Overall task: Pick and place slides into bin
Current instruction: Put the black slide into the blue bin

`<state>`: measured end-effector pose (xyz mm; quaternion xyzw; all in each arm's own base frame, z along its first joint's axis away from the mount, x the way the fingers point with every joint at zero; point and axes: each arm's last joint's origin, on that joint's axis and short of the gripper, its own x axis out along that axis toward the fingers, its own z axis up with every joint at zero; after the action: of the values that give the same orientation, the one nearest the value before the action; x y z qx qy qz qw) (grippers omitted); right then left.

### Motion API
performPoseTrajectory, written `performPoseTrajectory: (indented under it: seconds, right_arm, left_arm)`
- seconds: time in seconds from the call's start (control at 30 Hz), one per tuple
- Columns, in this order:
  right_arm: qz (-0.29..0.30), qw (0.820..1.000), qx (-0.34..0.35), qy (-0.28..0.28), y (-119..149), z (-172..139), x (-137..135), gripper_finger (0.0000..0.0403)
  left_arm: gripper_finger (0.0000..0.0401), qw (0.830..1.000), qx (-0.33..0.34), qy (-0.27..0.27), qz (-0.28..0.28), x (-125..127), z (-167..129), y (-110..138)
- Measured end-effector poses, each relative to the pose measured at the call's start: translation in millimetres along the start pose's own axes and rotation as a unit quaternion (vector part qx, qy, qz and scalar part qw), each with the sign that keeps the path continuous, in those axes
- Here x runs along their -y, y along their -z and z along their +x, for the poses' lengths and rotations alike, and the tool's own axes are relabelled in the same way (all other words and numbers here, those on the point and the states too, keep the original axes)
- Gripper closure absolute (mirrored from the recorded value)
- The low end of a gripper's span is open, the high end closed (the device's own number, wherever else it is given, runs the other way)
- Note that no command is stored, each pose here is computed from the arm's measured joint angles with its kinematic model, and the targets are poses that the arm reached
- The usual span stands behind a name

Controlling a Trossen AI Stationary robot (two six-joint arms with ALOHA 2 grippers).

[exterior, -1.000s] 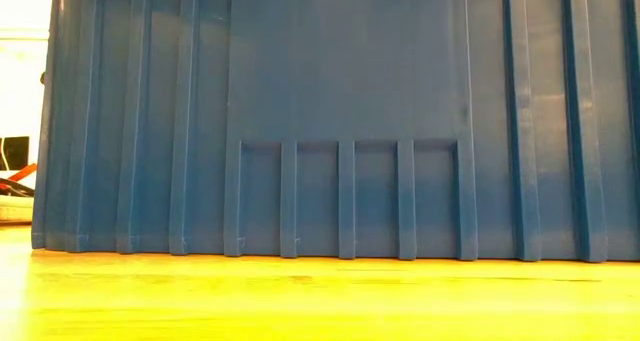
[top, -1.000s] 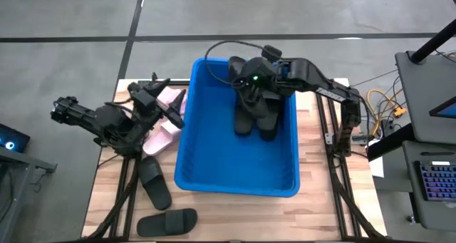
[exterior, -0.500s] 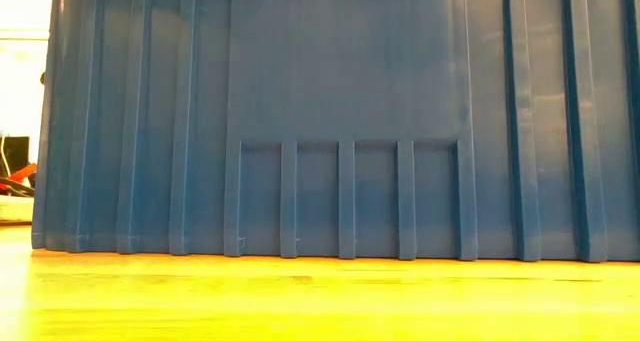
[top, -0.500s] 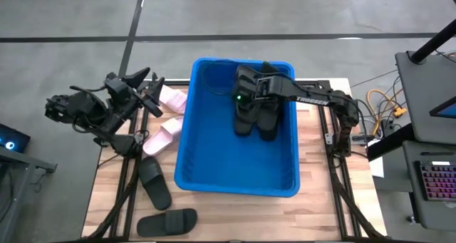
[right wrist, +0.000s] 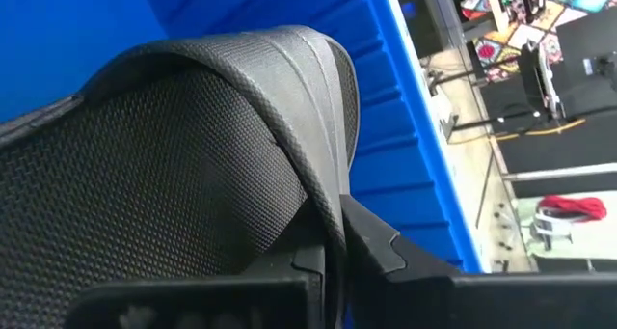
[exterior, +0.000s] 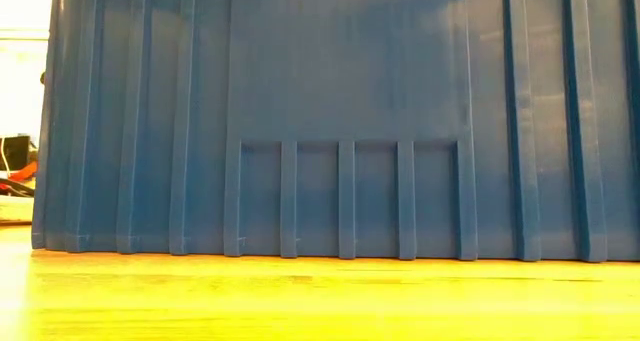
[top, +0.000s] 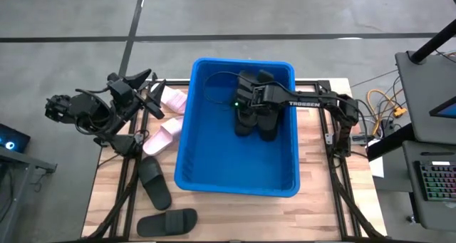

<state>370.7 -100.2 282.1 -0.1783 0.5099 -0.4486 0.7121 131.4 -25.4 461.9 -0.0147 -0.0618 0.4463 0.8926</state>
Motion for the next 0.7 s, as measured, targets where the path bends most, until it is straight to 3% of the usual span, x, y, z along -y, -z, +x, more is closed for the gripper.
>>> performPoseTrajectory:
  seconds: [0.5,0.7]
  right_arm:
    - [0.024,1.0,0.018,0.003,-0.3,17.6,-4.3,0.0394]
    - [-0.008,1.0,-0.001,-0.001,2.0,28.7,-20.4,0.0394]
  left_arm:
    - [0.013,1.0,-0.003,0.001,0.009,8.3,1.8,3.5]
    - [0.013,1.0,-0.004,0.001,0.013,11.8,2.6,4.9]
